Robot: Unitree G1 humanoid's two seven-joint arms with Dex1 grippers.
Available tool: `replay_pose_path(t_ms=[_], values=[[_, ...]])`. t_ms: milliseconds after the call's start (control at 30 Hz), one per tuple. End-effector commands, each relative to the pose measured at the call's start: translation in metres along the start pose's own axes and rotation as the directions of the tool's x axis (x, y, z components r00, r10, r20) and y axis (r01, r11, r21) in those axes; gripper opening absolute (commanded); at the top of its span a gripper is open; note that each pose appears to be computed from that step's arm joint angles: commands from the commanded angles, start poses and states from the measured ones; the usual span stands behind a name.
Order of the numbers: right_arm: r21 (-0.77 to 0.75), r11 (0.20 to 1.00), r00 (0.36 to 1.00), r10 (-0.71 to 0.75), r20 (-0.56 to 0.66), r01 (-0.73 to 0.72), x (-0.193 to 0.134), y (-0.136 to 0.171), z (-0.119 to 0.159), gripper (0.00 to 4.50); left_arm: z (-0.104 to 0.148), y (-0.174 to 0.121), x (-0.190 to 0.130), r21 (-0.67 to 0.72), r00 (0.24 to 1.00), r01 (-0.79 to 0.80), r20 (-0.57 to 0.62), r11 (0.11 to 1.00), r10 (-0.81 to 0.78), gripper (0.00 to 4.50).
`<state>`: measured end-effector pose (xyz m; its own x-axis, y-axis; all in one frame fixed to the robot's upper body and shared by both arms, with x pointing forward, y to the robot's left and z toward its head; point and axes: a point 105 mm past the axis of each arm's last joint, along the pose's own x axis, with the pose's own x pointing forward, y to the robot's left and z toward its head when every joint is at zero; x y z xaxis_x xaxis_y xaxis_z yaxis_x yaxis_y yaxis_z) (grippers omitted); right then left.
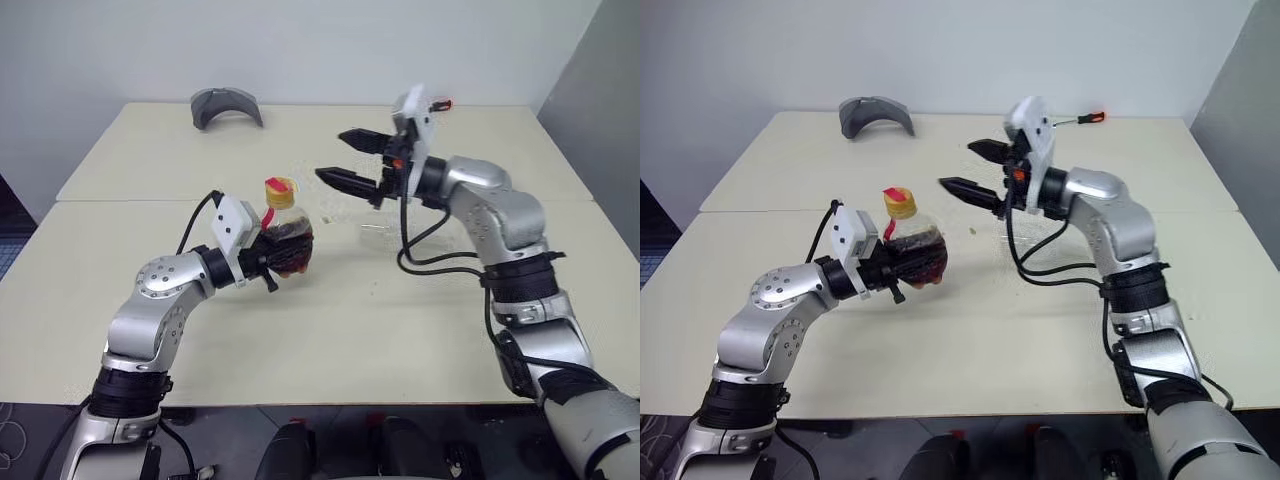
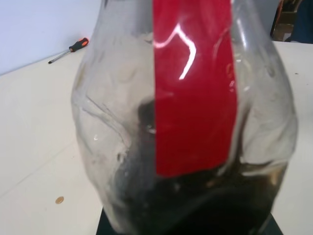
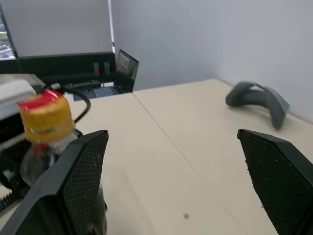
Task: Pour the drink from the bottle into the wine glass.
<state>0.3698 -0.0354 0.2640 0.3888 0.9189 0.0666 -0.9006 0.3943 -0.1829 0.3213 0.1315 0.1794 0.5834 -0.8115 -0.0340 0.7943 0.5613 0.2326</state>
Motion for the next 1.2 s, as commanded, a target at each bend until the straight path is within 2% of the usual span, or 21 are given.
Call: replay_pose_path(t_ms=[33, 233, 467, 600, 1200], values=[[-0.028, 0.999, 0.999, 0.028, 0.020, -0.027, -0.001, 0.006, 0.007, 4.50, 0.019, -0.001, 0.003, 0.066, 0.998, 0.017, 0.060, 0.998, -0.021, 0.77], [-0.002, 0.993, 0.992, 0.117, 0.054, -0.117, 0.008, 0.027, 0.008, 4.50, 0.022, 0.002, 0.005, 0.076, 0.998, 0.024, 0.064, 0.997, -0.029, 0.77], [0.027, 0.952, 0.948, 0.300, 0.104, -0.304, 0.022, 0.067, 0.018, 4.50, 0.022, 0.002, 0.003, 0.084, 0.998, 0.024, 0.061, 0.996, -0.029, 0.76], [0.025, 0.947, 0.942, 0.315, 0.118, -0.319, 0.027, 0.073, 0.021, 4.50, 0.022, 0.001, 0.002, 0.086, 0.998, 0.025, 0.058, 0.996, -0.030, 0.76], [-0.077, 0.973, 0.957, 0.227, 0.178, -0.217, 0.055, 0.066, 0.031, 4.50, 0.021, -0.003, 0.004, 0.092, 0.997, 0.046, 0.057, 0.995, -0.051, 0.76]])
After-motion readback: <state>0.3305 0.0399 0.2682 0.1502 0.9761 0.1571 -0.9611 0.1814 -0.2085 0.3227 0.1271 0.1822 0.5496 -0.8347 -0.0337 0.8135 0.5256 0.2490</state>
